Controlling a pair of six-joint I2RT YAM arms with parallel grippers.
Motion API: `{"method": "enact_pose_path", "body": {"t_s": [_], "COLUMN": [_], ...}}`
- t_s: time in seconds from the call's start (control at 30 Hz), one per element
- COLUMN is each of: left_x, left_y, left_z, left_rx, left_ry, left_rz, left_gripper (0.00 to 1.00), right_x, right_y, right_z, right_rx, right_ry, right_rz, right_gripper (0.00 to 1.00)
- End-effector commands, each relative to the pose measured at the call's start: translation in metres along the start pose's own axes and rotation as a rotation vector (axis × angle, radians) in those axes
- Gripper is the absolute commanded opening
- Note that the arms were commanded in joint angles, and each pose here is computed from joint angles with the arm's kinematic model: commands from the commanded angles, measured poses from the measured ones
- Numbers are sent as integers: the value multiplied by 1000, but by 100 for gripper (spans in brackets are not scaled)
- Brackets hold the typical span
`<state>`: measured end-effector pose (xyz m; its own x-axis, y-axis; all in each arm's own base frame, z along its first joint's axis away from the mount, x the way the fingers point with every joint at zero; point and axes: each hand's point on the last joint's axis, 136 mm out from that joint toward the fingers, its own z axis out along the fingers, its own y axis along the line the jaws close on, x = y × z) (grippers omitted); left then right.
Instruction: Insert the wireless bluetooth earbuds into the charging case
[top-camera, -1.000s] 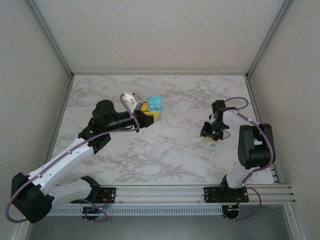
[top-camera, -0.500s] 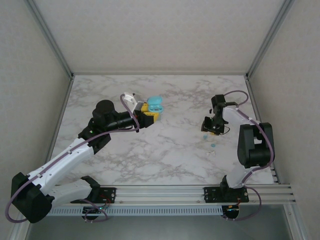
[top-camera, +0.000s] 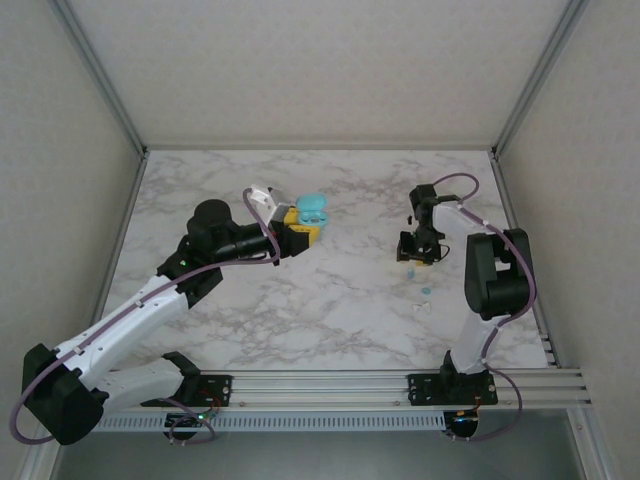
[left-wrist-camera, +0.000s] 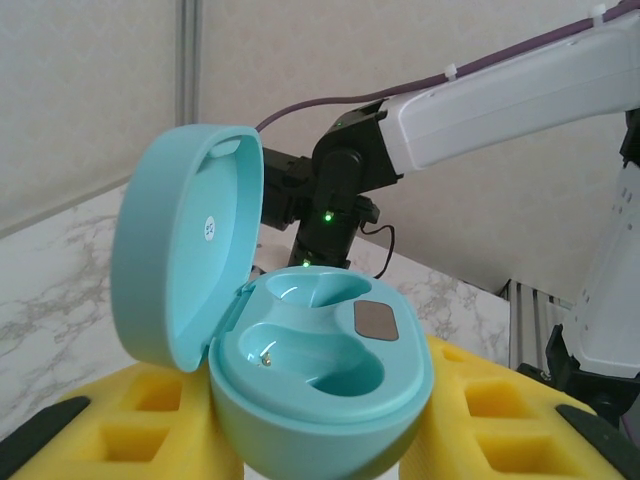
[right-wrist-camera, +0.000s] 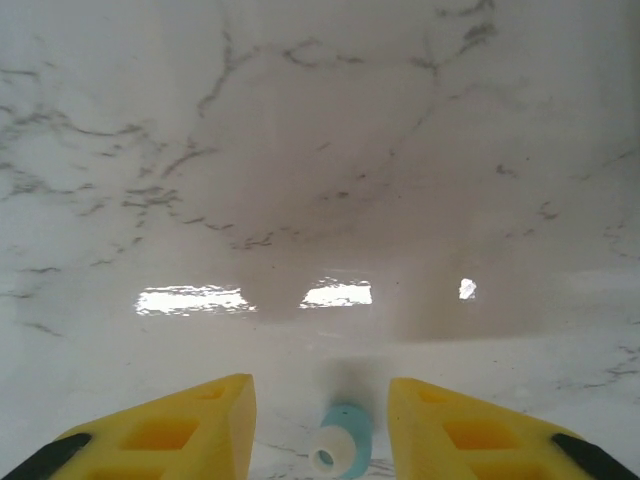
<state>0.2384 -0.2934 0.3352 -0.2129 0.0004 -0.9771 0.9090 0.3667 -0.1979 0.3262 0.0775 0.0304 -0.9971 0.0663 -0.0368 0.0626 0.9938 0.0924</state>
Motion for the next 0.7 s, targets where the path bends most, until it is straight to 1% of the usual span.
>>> {"method": "enact_pose_path", "body": {"t_s": [0.0, 0.07, 0.1, 0.13, 0.3, 0.33, 0.4, 0.43, 0.5, 0.6, 0.67], "left_x": [-17, -16, -15, -15, -15, -15, -16, -16, -16, -15, -15], "left_y": [-7, -6, -6, -6, -7, -7, -7, -7, -8, -7, -7], "left_z": [-3, -3, -3, -3, -2, -3, -3, -3, -4, -5, -5], "left_rx": [6, 2, 2, 2, 6, 6, 5, 5, 4, 0, -3], "left_ry": [-30, -28, -27, -28, -26, -28, -27, -27, -29, -29, -30], "left_rz": [36, 36, 35, 36, 34, 34, 36, 36, 37, 35, 32], "left_gripper": [23, 23, 23, 23, 23, 23, 23, 23, 23, 23, 23], "right_x": [14, 19, 22, 24, 32, 31, 30, 29, 27, 26, 28], "right_y": [-9, -9, -8, -8, -12, -10, -5, -1, 5, 25, 53], "right_z": [6, 8, 9, 9, 12, 11, 8, 6, 1, -5, -11], "right_rx": [39, 36, 28, 22, 42, 29, -6, -25, -56, -169, -320], "right_ry": [48, 58, 63, 64, 79, 74, 65, 55, 37, 25, 31], "right_rz": [42, 45, 46, 44, 44, 42, 47, 45, 40, 34, 41], "right_gripper": [38, 35, 32, 31, 28, 25, 23, 19, 17, 18, 19]}}
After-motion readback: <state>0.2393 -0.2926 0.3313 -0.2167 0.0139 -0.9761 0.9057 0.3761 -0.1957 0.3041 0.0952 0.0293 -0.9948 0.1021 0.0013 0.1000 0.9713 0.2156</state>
